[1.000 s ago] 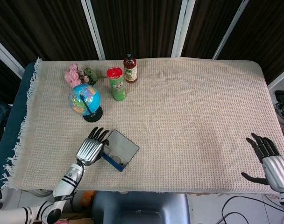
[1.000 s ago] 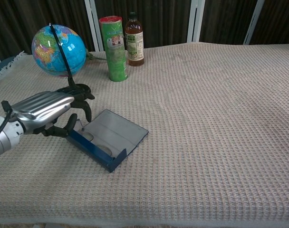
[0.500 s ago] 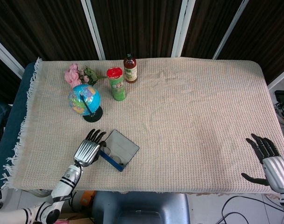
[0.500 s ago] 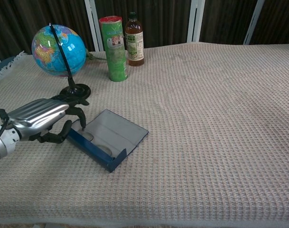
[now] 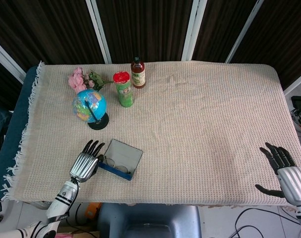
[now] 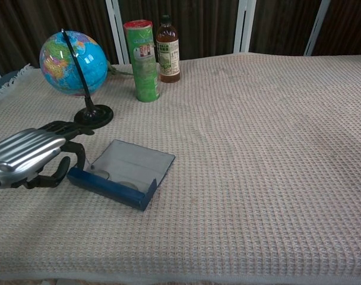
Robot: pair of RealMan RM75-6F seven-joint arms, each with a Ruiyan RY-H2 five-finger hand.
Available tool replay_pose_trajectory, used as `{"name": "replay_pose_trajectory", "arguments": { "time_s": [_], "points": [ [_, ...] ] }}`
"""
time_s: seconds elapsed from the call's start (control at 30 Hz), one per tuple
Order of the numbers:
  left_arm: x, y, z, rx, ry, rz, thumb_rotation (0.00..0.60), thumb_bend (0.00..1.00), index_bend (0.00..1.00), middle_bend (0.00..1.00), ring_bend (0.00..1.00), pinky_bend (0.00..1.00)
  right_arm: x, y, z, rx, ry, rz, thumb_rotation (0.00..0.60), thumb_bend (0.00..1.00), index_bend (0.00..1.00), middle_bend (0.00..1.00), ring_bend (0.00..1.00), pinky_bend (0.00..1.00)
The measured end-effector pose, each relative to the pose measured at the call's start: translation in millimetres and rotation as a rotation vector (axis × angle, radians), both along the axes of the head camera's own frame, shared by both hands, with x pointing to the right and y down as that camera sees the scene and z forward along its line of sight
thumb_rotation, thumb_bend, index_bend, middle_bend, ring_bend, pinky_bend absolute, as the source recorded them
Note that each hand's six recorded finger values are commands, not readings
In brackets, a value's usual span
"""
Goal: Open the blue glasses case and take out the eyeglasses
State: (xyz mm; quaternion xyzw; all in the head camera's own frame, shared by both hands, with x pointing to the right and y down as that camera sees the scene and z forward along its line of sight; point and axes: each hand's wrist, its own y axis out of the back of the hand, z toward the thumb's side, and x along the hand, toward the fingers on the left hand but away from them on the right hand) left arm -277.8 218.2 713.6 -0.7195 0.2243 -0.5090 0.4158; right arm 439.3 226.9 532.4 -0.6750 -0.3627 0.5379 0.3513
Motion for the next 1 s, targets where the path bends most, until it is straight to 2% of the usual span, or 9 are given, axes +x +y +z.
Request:
{"name": "replay_pose_trajectory", "arguments": {
  "time_s": [0.3,0.63,1.0],
  "points": [
    [-8,12,-9,0.014,-0.022,0.03,0.6,0.76,0.51,0.08,0.0,0.0,0,0,-1,0.002,-0.004,-0.001,0.6,0.18,0.0,0.0,0.0,0.0],
    [-19,35,-20,-0.029,-0.062,0.09,0.6,0.76,0.5,0.06,0.0,0.0,0,2,-2,0.006,-0.006,-0.005,0.6,0.18,0.0,0.0,0.0,0.0],
    [-8,66,-33,-0.105,-0.024,0.18,0.6,0.76,0.47,0.03,0.0,0.0,-2,3,-2,0.005,-0.007,-0.01,0.6,0.18,0.0,0.0,0.0,0.0]
  ]
}}
